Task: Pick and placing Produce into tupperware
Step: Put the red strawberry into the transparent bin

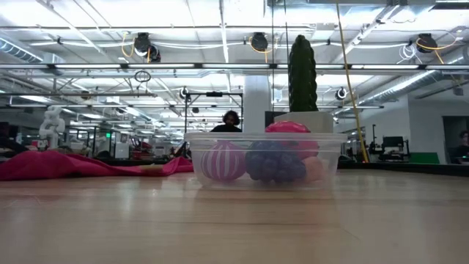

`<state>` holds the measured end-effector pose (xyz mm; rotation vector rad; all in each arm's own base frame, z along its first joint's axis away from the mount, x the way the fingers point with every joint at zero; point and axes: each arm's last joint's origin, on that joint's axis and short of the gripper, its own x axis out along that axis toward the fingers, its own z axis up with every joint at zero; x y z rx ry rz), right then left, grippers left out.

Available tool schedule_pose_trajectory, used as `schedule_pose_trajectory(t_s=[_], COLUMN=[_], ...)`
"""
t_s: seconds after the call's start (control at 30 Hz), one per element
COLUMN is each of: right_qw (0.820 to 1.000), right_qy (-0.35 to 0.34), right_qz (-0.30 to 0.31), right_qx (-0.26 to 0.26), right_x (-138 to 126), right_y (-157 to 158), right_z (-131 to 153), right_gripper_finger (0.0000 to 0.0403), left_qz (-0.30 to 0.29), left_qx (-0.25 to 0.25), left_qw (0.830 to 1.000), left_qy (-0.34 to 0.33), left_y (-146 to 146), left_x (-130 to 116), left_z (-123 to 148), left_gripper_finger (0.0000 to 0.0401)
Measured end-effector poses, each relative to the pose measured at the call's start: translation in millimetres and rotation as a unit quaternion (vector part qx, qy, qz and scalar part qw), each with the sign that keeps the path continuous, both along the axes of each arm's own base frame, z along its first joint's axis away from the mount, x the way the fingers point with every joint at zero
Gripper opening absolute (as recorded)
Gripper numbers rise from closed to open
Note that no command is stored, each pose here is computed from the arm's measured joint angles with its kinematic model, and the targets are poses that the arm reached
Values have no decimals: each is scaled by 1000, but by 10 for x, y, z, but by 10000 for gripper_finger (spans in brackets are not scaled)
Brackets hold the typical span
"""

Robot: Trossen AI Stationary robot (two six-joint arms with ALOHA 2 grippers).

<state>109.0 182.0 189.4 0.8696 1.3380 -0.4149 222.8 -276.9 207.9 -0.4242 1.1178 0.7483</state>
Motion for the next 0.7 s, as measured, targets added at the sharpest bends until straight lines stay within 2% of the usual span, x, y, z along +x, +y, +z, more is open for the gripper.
schedule_pose_trajectory(t_s=[0.33, 0.7], right_qw=[999, 999], right_qy=[-10, -1], right_qz=[-31, -38], right_qx=[-15, -26], right_x=[-1, 60], right_y=[-31, 31], right_z=[-150, -286], right_gripper_finger=[304, 304], left_qz=[-6, -7], left_qx=[2, 3], left_qw=[1000, 1000], left_qy=[2, 2], left_y=[0, 2], left_x=[0, 1], left_z=[0, 0], left_gripper_finger=[253, 253])
